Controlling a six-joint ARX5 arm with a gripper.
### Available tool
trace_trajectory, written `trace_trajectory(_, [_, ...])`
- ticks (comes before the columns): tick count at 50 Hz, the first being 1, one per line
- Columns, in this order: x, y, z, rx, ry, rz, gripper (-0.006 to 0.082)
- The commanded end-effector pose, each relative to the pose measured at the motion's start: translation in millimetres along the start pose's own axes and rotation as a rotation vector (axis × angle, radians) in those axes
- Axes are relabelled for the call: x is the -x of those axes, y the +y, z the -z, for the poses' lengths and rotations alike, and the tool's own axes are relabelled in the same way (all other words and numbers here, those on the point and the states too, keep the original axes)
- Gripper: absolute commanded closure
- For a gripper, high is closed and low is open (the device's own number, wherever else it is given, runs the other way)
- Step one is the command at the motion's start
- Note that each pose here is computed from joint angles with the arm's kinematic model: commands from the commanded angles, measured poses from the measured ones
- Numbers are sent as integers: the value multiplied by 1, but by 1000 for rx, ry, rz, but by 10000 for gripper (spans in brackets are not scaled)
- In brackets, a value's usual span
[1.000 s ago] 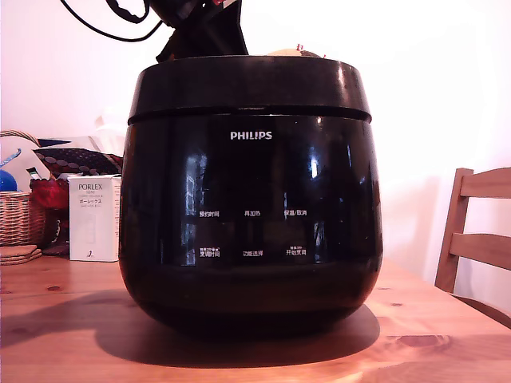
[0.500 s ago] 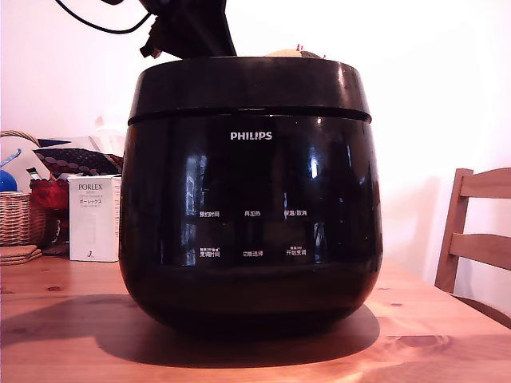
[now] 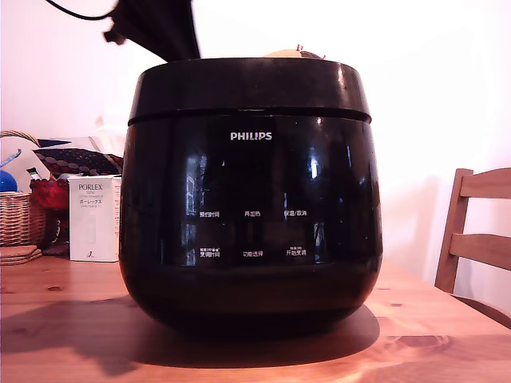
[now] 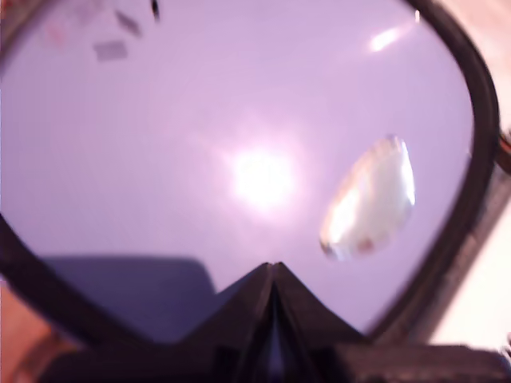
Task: Close the rice cooker by pressing the lid down with medium force
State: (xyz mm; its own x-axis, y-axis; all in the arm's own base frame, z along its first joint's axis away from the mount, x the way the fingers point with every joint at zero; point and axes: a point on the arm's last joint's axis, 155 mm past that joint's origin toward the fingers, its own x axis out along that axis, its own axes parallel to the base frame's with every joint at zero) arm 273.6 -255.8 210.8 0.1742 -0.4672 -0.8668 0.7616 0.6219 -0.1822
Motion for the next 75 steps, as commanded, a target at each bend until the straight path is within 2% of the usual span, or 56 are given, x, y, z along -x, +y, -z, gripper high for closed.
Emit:
trace_trajectory(1, [-42, 8, 51, 59, 227, 13, 791])
trace_trajectory(14, [-41, -3, 60, 50, 268, 32, 791])
trace_trajectory(26, [-49, -10, 53, 19, 238, 38, 791])
trace_trajectory(41, [-70, -8, 79, 30, 293, 47, 791])
trace_trajectory(56, [-72, -8, 73, 23, 266, 47, 791])
trace_trajectory(66, [-64, -12, 53, 1, 171, 58, 791])
trace_trajectory(75, [-38, -17, 24, -22, 9, 45, 791])
